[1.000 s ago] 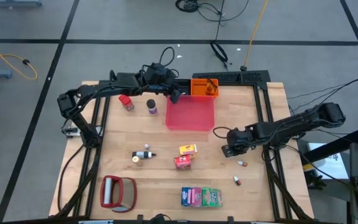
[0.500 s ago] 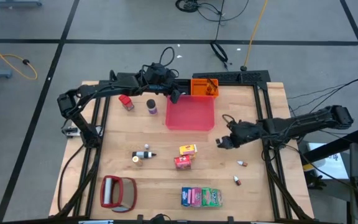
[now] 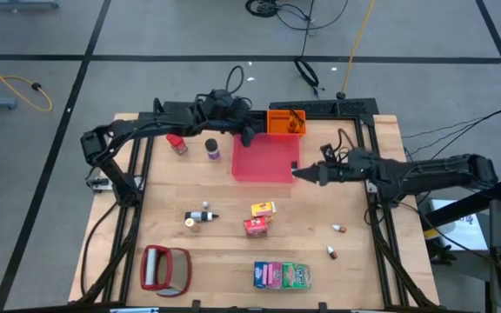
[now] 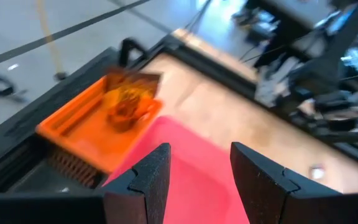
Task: Pick & Place Kitchen Items
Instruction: Put the small purple food coloring bottle into the black bin
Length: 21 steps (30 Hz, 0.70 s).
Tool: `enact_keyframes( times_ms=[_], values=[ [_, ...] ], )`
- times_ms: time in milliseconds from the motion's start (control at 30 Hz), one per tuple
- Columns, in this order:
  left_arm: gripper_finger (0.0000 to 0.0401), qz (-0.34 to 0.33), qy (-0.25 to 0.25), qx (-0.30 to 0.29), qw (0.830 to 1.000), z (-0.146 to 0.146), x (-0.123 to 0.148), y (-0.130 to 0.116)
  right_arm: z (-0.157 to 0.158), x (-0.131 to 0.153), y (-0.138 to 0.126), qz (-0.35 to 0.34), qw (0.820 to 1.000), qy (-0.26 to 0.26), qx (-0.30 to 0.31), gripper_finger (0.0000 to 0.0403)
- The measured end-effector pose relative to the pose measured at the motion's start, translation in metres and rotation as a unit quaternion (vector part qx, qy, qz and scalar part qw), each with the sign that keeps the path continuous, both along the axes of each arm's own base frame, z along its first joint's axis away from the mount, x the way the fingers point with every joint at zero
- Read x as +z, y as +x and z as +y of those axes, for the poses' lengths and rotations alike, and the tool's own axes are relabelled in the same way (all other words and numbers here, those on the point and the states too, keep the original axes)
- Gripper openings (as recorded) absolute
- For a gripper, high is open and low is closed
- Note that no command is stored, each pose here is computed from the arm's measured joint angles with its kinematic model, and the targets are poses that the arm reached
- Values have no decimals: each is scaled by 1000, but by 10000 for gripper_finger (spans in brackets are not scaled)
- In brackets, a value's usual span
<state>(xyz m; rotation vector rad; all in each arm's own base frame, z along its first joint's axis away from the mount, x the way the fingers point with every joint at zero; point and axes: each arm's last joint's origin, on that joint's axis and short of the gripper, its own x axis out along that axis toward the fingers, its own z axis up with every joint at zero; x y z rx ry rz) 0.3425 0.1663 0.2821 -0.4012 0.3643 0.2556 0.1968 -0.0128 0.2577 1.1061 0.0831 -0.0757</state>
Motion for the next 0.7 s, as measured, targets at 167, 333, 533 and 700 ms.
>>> enact_keyframes(
  times_ms=[167,333,533,700],
  values=[
    [170,-62,-9,-34,997,-6,11,7,-10,7,1,-35,998,-37,-22,44],
    [170,-116,-28,-63,991,-10,21,10,-19,24,7,-47,995,-86,-26,44],
    [170,-167,-65,-129,975,-14,31,11,-34,48,19,-38,987,-148,-41,45],
    [170,-194,-83,-171,962,-17,38,12,-45,58,32,-25,985,-168,-32,45]
  ],
)
